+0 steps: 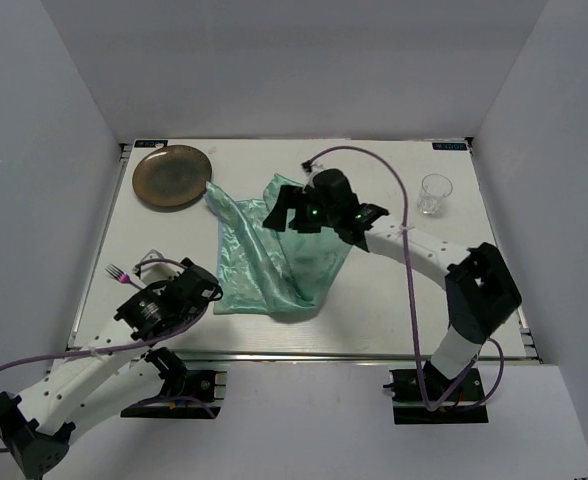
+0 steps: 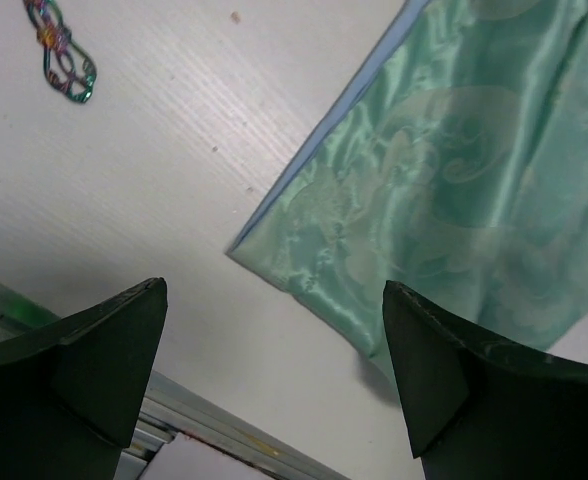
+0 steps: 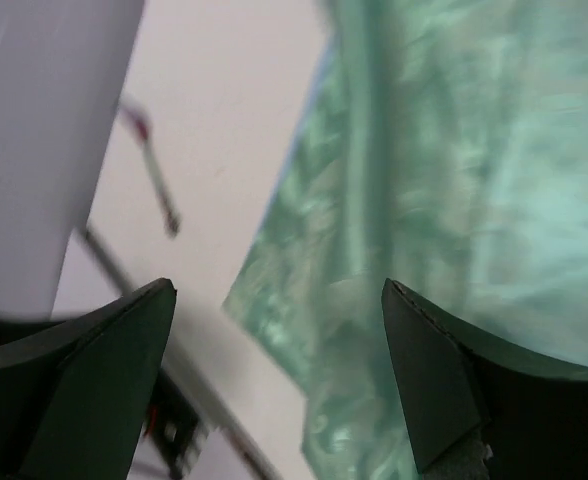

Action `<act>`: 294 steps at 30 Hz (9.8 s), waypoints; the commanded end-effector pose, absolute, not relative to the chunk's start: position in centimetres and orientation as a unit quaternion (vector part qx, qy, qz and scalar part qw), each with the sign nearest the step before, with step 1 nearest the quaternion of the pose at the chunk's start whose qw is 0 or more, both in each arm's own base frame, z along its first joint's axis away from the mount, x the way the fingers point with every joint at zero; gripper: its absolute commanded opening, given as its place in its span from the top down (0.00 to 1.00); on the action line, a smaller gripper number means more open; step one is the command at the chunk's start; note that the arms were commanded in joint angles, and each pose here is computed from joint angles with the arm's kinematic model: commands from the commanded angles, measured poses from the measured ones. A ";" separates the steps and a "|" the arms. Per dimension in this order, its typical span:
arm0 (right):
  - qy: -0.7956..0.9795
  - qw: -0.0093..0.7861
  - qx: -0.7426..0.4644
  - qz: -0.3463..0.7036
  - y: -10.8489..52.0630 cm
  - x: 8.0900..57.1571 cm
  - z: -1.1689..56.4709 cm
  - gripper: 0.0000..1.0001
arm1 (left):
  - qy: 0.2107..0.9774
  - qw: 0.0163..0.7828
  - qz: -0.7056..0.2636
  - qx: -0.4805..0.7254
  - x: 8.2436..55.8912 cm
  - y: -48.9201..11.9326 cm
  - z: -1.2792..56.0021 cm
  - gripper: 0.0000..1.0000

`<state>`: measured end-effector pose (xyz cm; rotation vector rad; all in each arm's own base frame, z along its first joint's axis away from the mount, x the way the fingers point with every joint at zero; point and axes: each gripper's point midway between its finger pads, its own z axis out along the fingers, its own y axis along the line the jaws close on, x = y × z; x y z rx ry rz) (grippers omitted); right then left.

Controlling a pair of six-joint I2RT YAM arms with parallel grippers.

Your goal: Set the dinner table for one person

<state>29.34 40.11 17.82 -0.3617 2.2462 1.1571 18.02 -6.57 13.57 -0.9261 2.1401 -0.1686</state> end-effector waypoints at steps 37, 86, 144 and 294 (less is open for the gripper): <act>0.902 0.304 0.116 0.283 16.6 35.1 6.2 0.13 | 0.837 0.304 0.006 -0.456 18.4 -8.3 0.1 1.00; 0.757 0.591 0.095 0.261 11.4 32.6 42.5 1.00 | 0.674 0.614 -0.191 -0.365 29.9 -11.2 43.8 1.00; 0.939 0.307 0.087 0.131 11.0 39.6 11.8 0.11 | 0.894 0.329 0.001 -0.304 34.9 -15.0 10.8 0.02; 0.658 0.446 -0.209 0.569 19.3 15.8 31.9 0.11 | 0.682 0.335 -0.163 -0.629 48.2 8.4 -1.9 0.67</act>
